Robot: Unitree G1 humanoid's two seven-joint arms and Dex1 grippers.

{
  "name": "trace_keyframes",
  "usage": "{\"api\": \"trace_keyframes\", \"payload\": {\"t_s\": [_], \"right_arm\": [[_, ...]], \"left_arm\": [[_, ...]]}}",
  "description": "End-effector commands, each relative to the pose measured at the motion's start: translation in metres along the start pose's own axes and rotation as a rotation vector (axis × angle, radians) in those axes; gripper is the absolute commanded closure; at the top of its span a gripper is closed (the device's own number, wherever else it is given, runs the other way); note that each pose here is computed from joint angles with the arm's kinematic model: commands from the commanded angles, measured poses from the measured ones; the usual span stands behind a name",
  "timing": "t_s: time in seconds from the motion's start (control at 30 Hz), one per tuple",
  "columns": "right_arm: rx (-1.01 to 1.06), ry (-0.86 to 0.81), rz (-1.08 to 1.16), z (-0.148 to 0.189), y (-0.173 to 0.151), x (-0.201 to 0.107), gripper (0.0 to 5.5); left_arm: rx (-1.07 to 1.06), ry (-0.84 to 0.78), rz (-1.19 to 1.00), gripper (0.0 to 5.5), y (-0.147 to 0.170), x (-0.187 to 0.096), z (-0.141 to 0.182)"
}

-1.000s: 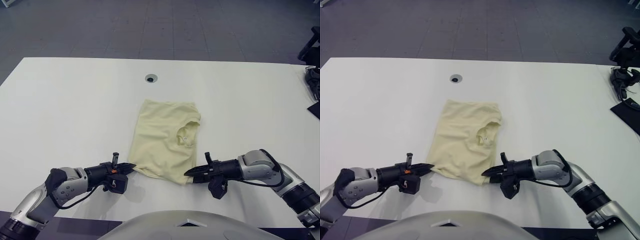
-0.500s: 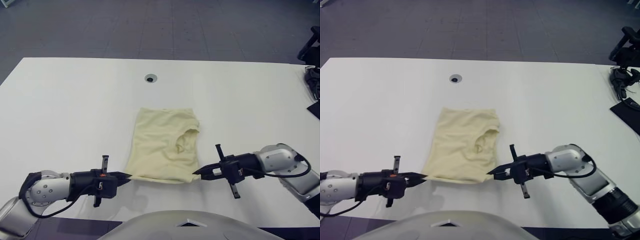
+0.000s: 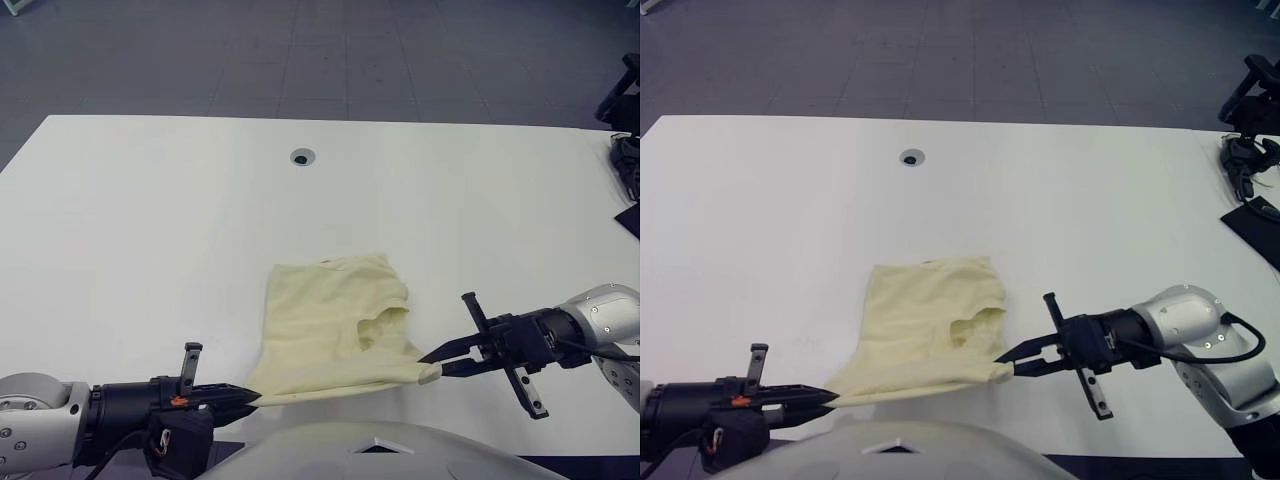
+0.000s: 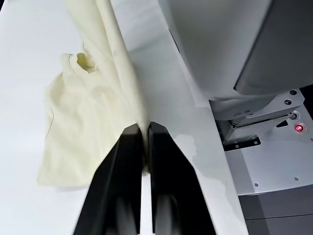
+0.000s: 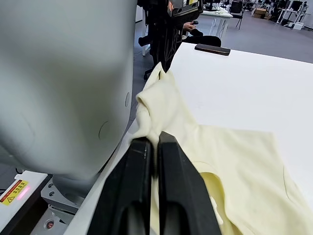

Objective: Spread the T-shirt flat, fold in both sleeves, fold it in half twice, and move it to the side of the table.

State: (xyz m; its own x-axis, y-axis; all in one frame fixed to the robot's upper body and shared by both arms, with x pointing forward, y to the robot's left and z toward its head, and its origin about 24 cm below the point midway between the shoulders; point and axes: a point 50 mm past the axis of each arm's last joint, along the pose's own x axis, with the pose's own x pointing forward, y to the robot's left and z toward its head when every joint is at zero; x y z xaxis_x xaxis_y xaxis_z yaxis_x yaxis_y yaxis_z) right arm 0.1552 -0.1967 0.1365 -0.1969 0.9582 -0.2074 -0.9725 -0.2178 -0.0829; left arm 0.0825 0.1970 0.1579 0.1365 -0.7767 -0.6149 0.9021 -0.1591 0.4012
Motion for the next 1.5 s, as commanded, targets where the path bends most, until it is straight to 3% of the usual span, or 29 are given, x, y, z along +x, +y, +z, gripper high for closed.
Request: {"api": "trace_keyframes", "payload": {"t_s": [0.03,0.13,0.3,0.57,0.87,1.1,1.23,1.27,1.4,1.5], "right_arm": [[-0.016,0.054,-0.057,-0.006,-0.008,-0.01,5.5],[-0.066,0.099,-0.107,-0.008,-0.021,-0.015,5.5],[-0.198,0.181,-0.338,-0.017,-0.071,-0.023,5.5],[-0.223,0.229,-0.417,-0.032,-0.105,-0.028,5.5],[-0.136,0.299,-0.375,-0.058,-0.105,-0.036,5.5],[-0.155,0.287,-0.475,-0.066,-0.12,-0.034,5.5],[-0.147,0.269,-0.506,-0.066,-0.123,-0.033,4.64],[-0.149,0.269,-0.51,-0.065,-0.124,-0.033,4.49],[-0.176,0.306,-0.613,-0.067,-0.132,-0.038,3.87],[-0.175,0.336,-0.613,-0.073,-0.132,-0.038,3.37]], "left_arm": [[0.004,0.029,-0.039,5.47,0.004,0.002,-0.009],[0.054,0.059,-0.035,5.47,0.021,0.002,-0.017],[0.102,0.11,0.151,5.47,0.077,-0.002,-0.043],[0.053,0.132,0.196,5.47,0.116,0.019,-0.084],[0.009,0.105,0.174,5.47,0.143,0.047,-0.103],[-0.02,0.073,0.223,5.47,0.139,0.056,-0.113],[-0.047,0.06,0.284,5.47,0.141,0.064,-0.119],[-0.066,0.077,0.338,5.11,0.144,0.065,-0.123],[-0.106,0.083,0.689,4.52,0.174,0.066,-0.132],[-0.137,0.059,0.781,4.0,0.176,0.07,-0.134]]}}
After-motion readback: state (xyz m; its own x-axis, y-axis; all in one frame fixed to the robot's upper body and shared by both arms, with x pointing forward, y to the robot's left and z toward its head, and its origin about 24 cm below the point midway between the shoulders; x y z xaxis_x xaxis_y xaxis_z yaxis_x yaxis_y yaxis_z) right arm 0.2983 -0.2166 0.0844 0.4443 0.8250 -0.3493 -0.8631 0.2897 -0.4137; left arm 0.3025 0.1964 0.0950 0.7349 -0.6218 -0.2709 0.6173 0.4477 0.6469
